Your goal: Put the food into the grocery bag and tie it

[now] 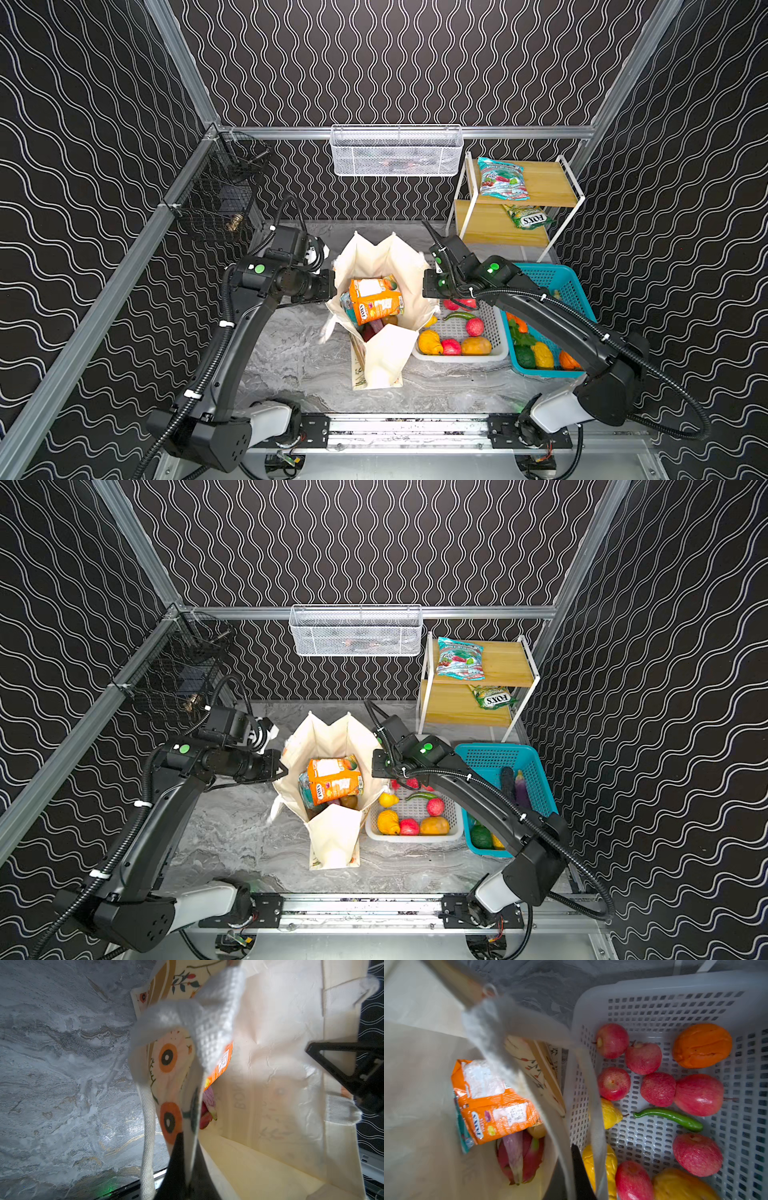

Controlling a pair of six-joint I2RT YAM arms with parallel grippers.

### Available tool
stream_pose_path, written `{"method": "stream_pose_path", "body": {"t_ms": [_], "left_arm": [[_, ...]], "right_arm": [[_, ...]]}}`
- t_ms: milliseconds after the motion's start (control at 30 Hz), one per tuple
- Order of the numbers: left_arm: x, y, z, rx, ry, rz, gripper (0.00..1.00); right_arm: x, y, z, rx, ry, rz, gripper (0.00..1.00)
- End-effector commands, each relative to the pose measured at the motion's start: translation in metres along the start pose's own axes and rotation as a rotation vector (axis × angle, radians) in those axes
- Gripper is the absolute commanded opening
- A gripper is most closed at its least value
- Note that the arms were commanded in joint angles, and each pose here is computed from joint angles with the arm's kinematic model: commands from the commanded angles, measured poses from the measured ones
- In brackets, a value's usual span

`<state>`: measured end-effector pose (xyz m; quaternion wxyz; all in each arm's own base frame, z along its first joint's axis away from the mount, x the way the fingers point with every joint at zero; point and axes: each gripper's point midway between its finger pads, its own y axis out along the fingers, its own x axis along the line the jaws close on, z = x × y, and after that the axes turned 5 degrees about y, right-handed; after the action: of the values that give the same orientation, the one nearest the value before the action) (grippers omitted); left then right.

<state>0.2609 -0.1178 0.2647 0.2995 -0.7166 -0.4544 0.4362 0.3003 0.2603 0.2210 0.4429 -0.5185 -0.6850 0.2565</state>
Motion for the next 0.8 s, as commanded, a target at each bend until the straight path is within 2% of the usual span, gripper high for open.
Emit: {"method": "stream_pose_path", "body": {"t_ms": [0,67,100,200,300,400,533,633,767], "left_arm": [[-0.002,0.001,-0.002,-0.009,0.017,0.015,0.0],[-0.003,-0.001,-0.003,-0.017,0.016,0.016,0.0],[-0.002,-0.002,-0.004,-0.024,0.013,0.011,0.03],[-0.002,-0.008,-0.006,-0.053,0.004,0.006,0.27],[-0.006,-0.016,-0.01,-0.093,-0.011,0.014,0.45],[-0.004,-0.032,-0.014,-0.165,-0.04,-0.012,0.56],[0.013,-0.07,-0.017,-0.349,-0.152,-0.113,0.72],[0.032,-0.091,-0.005,-0.433,-0.278,-0.19,0.72],[0.047,-0.087,0.017,-0.411,-0.396,-0.224,0.61]], "right_arm": [[0.003,0.003,0.003,0.001,0.006,-0.023,0.0],[0.005,-0.001,0.002,-0.007,0.009,-0.034,0.0],[0.006,-0.003,0.0,-0.015,0.009,-0.043,0.02],[0.01,-0.009,-0.004,-0.032,0.01,-0.063,0.12],[0.014,-0.016,-0.006,-0.042,0.008,-0.09,0.21],[0.018,-0.022,-0.009,-0.055,0.01,-0.112,0.31],[0.022,-0.034,-0.016,-0.088,0.012,-0.136,0.48],[0.022,-0.045,-0.023,-0.124,0.015,-0.144,0.54],[0.023,-0.063,-0.032,-0.181,0.025,-0.165,0.59]]}}
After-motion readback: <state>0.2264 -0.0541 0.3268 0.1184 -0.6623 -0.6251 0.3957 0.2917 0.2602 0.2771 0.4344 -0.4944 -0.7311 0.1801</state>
